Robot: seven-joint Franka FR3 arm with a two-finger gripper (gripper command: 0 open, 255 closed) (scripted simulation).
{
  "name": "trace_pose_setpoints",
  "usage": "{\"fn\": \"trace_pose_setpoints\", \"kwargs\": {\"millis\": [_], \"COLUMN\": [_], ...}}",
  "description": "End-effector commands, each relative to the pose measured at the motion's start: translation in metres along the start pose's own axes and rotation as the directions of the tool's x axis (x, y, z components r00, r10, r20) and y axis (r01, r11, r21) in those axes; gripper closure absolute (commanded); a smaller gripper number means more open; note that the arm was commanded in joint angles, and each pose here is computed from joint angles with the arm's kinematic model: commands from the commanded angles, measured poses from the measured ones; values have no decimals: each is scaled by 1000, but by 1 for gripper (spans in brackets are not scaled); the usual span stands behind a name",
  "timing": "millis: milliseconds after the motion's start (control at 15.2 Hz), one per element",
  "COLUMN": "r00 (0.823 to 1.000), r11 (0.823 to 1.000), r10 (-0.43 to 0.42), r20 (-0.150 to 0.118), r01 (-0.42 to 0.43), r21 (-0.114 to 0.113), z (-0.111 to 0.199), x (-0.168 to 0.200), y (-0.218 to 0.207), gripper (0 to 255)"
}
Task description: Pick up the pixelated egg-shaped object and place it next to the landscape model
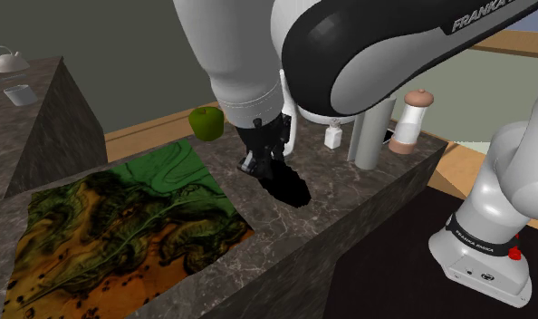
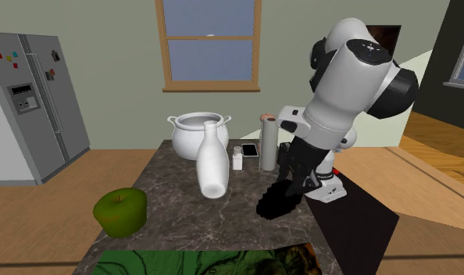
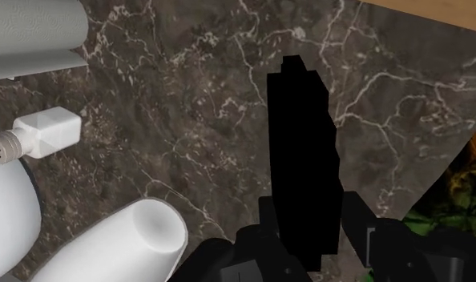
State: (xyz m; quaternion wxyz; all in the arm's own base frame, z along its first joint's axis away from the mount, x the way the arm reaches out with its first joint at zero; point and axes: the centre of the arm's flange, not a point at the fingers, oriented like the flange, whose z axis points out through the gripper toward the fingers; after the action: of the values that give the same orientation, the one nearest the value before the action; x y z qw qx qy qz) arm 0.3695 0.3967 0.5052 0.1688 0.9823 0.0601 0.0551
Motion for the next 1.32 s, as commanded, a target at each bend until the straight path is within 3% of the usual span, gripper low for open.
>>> {"fn": "trace_pose_setpoints", "kwargs": {"millis": [0, 528, 594, 924, 1188, 1254], "r00": [1000, 1000, 1000, 1000, 1000, 1000], "r11": [1000, 1000, 1000, 1000, 1000, 1000], "r10": [0, 0, 0, 0, 0, 0], "r20": [4, 4, 4, 4, 4, 4], "r01": [0, 0, 0, 0, 0, 0], "r21": [-2, -2, -2, -2, -2, -2], "z": [12, 13, 13, 13, -37, -37], "x": [-1, -1, -1, -1, -1, -1], "y": [-3, -4, -4, -4, -4, -4], "gripper": [255, 255, 0, 0, 0, 0]}}
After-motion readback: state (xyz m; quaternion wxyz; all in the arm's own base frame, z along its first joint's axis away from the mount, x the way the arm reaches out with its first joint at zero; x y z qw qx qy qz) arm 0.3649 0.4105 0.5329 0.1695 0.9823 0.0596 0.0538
